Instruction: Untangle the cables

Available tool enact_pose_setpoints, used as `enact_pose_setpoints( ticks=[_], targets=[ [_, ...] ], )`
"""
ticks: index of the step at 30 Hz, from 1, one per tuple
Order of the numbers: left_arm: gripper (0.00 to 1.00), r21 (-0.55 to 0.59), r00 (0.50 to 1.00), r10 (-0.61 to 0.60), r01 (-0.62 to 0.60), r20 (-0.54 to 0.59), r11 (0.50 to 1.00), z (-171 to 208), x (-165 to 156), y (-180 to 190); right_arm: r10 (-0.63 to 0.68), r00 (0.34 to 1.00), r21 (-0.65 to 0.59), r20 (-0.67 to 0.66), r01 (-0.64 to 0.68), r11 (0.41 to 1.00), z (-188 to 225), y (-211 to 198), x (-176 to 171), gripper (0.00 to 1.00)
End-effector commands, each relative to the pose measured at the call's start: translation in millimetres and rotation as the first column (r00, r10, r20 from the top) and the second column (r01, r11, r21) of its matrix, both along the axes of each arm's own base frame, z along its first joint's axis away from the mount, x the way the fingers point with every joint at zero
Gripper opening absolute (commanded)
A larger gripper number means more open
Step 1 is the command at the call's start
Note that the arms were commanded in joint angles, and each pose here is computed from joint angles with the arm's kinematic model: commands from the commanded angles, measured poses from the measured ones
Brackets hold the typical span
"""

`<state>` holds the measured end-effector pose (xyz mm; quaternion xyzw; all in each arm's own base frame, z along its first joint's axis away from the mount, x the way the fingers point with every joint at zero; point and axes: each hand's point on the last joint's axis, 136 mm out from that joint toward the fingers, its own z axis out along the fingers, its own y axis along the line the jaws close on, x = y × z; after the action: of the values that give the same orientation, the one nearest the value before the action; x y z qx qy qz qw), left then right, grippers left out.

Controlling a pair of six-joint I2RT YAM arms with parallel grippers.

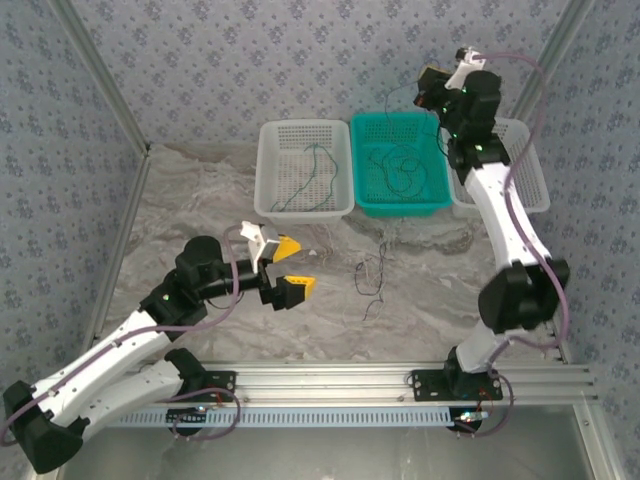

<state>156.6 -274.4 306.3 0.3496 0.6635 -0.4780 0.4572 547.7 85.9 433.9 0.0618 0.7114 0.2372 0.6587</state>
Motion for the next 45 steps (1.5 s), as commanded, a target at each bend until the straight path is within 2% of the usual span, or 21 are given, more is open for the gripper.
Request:
enact_pose_setpoints(
  ticks=[1, 3, 7, 9, 13, 15, 18, 23, 27, 30, 33, 36, 40, 45],
  targets=[
    [0.99, 0.022, 1.000, 0.017, -0.017, 0.001, 1.000, -0.7, 2.2, -0.9, 0.078, 0.991, 0.055, -0.107, -0.072, 0.996, -33.6, 12.9, 31.3, 0.00],
    [1.00, 0.041, 0.999, 0.041, -0.040, -0.011, 0.998, -4.8, 5.0, 0.0, 0.092, 0.972, 0.061, -0.218, -0.080, 0.995, -74.8, 17.6, 49.1, 0.00],
    [0.99, 0.073, 0.995, 0.088, -0.086, -0.035, 0.994, -14.7, 11.2, 3.5, 0.054, 0.909, 0.051, -0.414, -0.036, 0.998, -162.3, 16.1, 68.6, 0.20],
    [1.00, 0.077, 0.994, 0.101, -0.098, -0.041, 0.992, -15.8, 12.3, 4.7, 0.018, 0.883, 0.027, -0.470, -0.006, 1.000, -190.1, 11.9, 69.8, 0.27],
    [0.99, 0.097, 0.984, 0.169, -0.164, -0.048, 0.982, -19.5, 21.9, 10.6, -0.005, 0.860, -0.004, -0.510, 0.003, 1.000, -196.8, 8.0, 63.6, 0.50],
    [0.99, 0.100, 0.977, 0.207, -0.201, -0.051, 0.975, -20.7, 28.2, 13.0, 0.003, 0.856, -0.010, -0.517, -0.009, 1.000, -186.4, 8.5, 56.3, 0.55],
    [1.00, 0.096, 0.965, 0.252, -0.245, -0.068, 0.965, -22.7, 37.1, 13.6, 0.010, 0.859, -0.028, -0.512, -0.028, 0.999, -162.6, 9.0, 39.2, 0.57],
    [0.99, 0.104, 0.924, 0.362, -0.350, -0.124, 0.931, -32.8, 58.0, 16.7, 0.039, 0.882, -0.044, -0.469, -0.068, 0.997, -122.9, 14.9, -16.5, 0.57],
    [0.99, 0.157, 0.870, 0.460, -0.437, -0.174, 0.886, -52.4, 77.3, 18.9, 0.088, 0.907, -0.018, -0.412, -0.105, 0.994, -106.0, 21.6, -88.5, 0.57],
    [0.99, 0.182, 0.851, 0.487, -0.457, -0.195, 0.871, -61.3, 87.2, 14.2, 0.097, 0.926, -0.034, -0.365, -0.117, 0.993, -106.4, 28.3, -143.7, 0.59],
    [0.99, 0.237, 0.828, 0.522, -0.476, -0.203, 0.847, -73.2, 98.7, 9.7, 0.126, 0.921, -0.060, -0.367, -0.159, 0.985, -134.4, 41.2, -193.6, 0.64],
    [0.99, 0.307, 0.804, 0.557, -0.488, -0.206, 0.817, -86.7, 110.4, 4.7, 0.178, 0.890, -0.059, -0.419, -0.223, 0.973, -163.3, 57.2, -234.5, 0.65],
    [0.99, 0.355, 0.807, 0.549, -0.459, -0.217, 0.815, -98.3, 116.9, -6.9, 0.217, 0.792, -0.084, -0.571, -0.320, 0.944, -222.0, 76.2, -273.9, 0.65],
    [0.98, 0.387, 0.797, 0.551, -0.440, -0.248, 0.810, -116.2, 119.9, -14.0, 0.146, 0.670, -0.094, -0.728, -0.307, 0.947, -292.9, 76.2, -291.7, 0.65]
  ],
)
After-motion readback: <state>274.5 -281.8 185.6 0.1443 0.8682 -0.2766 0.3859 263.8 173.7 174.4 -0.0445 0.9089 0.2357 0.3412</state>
